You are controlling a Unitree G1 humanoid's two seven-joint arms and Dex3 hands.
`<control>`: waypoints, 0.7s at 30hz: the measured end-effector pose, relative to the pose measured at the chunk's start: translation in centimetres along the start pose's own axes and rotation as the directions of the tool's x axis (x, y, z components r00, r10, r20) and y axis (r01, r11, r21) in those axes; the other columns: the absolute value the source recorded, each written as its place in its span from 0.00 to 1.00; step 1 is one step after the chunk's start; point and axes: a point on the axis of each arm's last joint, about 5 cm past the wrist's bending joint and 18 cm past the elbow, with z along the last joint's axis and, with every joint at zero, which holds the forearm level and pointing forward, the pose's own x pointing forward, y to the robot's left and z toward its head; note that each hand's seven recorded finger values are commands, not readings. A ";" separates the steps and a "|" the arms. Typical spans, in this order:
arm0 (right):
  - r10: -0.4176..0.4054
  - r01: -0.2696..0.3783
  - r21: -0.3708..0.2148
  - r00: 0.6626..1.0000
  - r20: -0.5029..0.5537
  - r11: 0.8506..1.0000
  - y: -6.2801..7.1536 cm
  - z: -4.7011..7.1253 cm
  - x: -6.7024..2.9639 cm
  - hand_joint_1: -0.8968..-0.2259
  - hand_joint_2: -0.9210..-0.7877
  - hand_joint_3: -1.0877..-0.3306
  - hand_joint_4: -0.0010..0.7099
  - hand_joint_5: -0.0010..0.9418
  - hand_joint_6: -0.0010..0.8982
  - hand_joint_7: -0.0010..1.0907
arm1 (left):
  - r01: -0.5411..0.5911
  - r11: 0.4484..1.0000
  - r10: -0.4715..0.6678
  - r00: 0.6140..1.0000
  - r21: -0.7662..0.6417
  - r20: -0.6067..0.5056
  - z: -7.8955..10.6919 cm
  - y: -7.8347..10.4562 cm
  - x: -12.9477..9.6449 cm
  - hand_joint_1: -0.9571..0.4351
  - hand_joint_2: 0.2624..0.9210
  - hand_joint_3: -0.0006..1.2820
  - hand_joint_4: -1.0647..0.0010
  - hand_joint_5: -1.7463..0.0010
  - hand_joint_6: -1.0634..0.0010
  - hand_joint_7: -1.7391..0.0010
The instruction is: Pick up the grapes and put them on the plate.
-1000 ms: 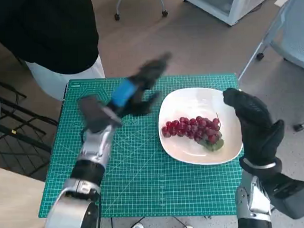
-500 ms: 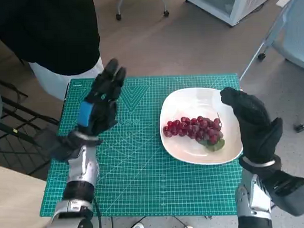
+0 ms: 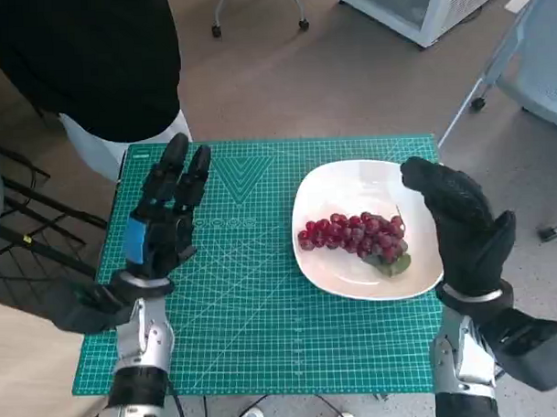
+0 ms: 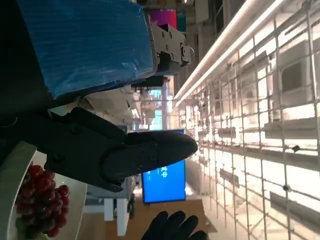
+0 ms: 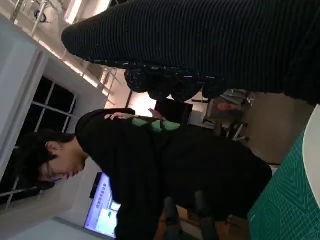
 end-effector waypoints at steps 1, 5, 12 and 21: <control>0.001 -0.001 0.000 1.000 0.000 1.000 0.0 0.0 0.02 0.38 0.00 0.51 0.42 0.00 0.16 0.19 | -0.005 1.000 0.005 1.000 -0.003 0.003 0.0 -0.1 -0.1 0.20 1.00 0.39 0.84 0.99 0.76 0.99; 0.003 -0.003 0.001 1.000 0.001 1.000 0.0 0.0 0.10 0.39 0.00 0.51 0.42 0.00 0.16 0.19 | -0.013 1.000 0.013 1.000 -0.009 0.015 0.1 -0.6 -0.2 0.20 1.00 0.38 0.84 1.00 0.75 0.99; 0.010 -0.010 0.001 1.000 -0.004 1.000 0.2 -0.1 0.17 0.39 0.00 0.51 0.42 0.00 0.16 0.19 | 0.004 1.000 -0.004 1.000 -0.016 0.024 0.0 -1.3 0.1 0.21 1.00 0.38 0.85 1.00 0.76 0.99; 0.020 -0.020 -0.002 1.000 -0.011 1.000 0.2 -0.1 0.22 0.39 0.00 0.50 0.41 0.00 0.16 0.20 | 0.039 0.999 -0.039 0.999 -0.015 0.006 -0.3 -1.6 0.2 0.22 1.00 0.39 0.85 1.00 0.76 0.99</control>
